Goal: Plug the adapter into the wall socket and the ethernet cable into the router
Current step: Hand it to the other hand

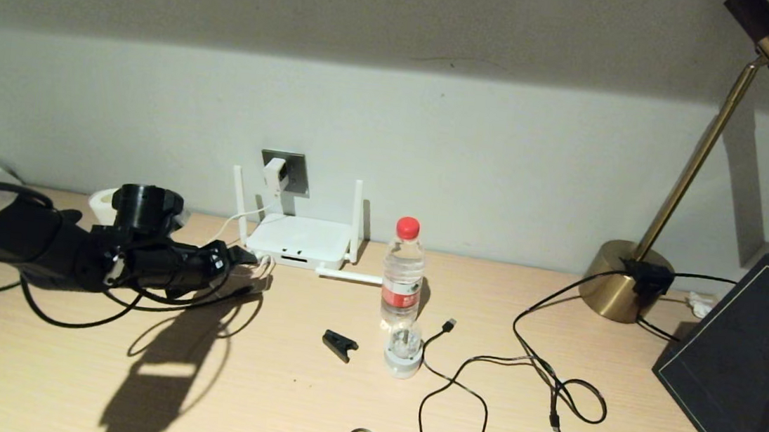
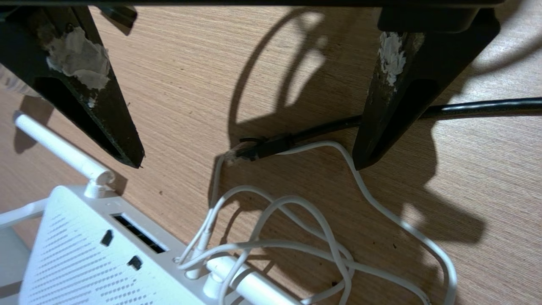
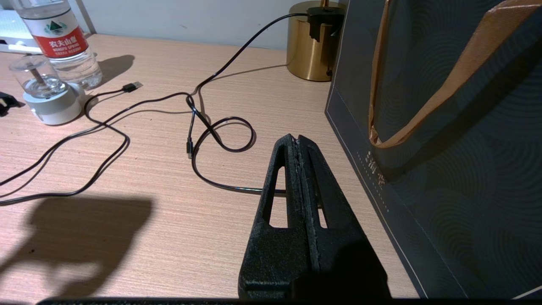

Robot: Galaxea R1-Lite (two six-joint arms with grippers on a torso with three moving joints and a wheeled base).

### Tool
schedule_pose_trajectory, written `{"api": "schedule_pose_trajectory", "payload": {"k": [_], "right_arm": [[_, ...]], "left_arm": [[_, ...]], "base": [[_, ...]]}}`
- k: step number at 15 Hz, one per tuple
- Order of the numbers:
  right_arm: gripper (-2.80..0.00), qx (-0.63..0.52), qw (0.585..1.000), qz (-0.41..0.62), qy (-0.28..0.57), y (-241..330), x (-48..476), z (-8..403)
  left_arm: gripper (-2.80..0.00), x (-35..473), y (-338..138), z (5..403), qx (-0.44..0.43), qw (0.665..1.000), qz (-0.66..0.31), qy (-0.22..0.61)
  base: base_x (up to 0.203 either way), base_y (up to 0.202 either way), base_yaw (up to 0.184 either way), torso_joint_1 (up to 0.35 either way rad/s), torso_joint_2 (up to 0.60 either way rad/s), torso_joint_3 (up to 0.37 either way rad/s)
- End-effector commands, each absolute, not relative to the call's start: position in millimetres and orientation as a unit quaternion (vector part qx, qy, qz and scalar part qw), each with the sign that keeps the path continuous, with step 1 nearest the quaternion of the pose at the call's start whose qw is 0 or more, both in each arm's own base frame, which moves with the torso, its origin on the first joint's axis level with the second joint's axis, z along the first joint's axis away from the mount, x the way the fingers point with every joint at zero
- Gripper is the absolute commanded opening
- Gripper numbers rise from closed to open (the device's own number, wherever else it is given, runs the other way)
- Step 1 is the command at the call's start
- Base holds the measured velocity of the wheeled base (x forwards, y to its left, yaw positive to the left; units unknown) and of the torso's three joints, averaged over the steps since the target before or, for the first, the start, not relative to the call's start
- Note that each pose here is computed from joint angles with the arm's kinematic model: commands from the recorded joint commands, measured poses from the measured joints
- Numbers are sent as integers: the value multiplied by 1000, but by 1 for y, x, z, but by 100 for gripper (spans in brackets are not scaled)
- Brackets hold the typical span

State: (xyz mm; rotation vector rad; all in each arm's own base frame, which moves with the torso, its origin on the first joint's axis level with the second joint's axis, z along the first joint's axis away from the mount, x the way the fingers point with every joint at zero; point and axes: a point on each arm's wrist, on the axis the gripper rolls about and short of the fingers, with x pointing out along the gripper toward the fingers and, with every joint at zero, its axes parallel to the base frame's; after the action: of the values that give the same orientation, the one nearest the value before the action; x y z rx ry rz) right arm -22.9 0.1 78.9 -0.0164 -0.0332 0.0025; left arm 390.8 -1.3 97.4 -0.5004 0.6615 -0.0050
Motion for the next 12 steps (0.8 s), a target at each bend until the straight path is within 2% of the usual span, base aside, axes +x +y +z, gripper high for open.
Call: {"api": "schedule_pose_trajectory", "payload": {"k": [1, 4, 12], "right_arm": [[-280, -8, 1000, 1, -12, 0, -22, 76], [-280, -8, 1000, 1, -12, 0, -22, 76], [-280, -8, 1000, 1, -12, 0, -22, 76]], "left_arm": [[0, 394, -1, 88, -240, 915, -2, 325], [0, 401, 4, 80, -219, 926, 4, 308], [0, 405, 7, 65, -212, 923, 18, 320]], "base": [[0, 0, 0, 0, 0, 0], [0, 0, 0, 0, 0, 0], [0, 0, 0, 0, 0, 0]]}}
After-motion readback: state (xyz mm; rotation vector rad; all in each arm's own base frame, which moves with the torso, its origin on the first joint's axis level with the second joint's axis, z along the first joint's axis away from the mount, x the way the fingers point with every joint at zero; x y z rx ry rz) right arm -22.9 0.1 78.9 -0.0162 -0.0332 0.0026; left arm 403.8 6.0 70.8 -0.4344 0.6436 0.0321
